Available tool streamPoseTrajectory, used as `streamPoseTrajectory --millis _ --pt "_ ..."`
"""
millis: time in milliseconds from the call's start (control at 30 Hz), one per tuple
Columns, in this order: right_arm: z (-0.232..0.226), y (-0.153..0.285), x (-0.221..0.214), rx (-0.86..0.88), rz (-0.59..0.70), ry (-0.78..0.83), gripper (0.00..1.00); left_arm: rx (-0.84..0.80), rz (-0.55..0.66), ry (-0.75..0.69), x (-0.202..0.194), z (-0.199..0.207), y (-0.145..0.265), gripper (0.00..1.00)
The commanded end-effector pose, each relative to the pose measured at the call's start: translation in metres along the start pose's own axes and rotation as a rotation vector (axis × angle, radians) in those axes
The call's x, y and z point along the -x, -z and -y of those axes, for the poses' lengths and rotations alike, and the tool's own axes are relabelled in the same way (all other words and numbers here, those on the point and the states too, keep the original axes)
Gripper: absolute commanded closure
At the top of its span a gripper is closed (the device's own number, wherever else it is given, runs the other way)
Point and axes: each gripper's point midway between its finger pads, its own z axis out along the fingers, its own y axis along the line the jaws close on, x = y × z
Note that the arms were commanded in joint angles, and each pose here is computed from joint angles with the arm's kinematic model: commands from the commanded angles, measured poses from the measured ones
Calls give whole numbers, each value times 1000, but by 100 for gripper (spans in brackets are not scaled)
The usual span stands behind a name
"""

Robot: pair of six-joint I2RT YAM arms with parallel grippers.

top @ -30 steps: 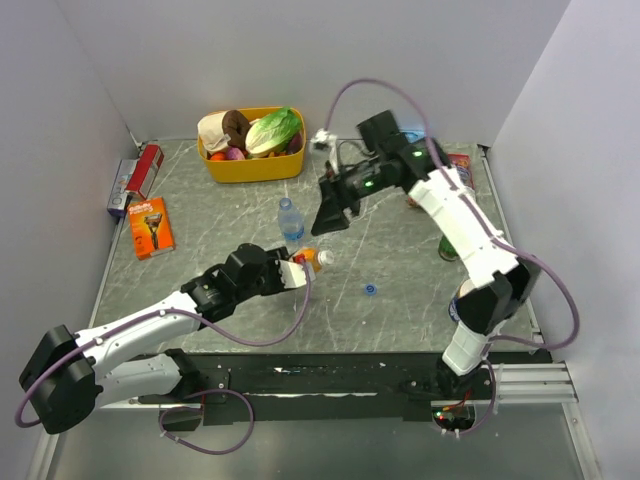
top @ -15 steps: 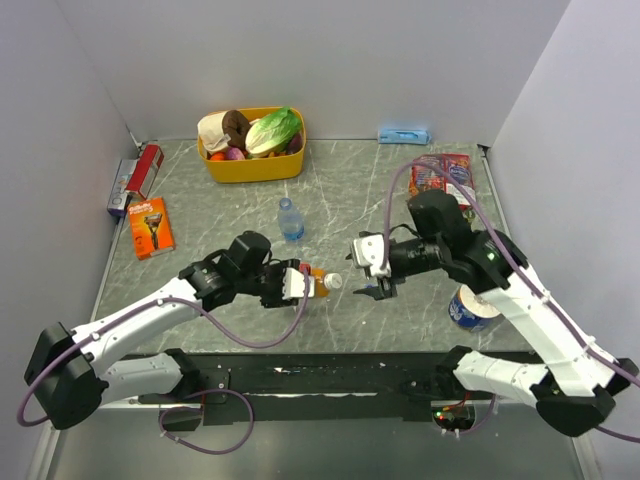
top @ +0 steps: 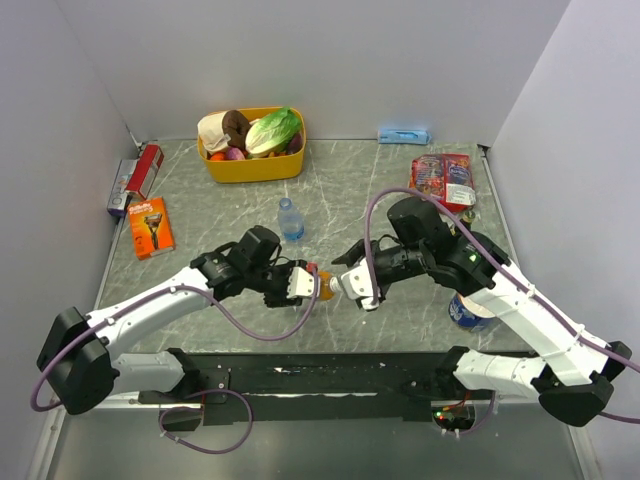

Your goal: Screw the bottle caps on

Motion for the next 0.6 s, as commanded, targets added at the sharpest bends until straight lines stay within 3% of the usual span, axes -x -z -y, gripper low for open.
streamPoseTrajectory --millis 0,567 --pt "-7 6 4 29 -5 83 39 -6 57 -54 20 -9 2 99" --pt "-16 0 -2 62 -19 57 46 15 91 -43 31 -19 -1 99"
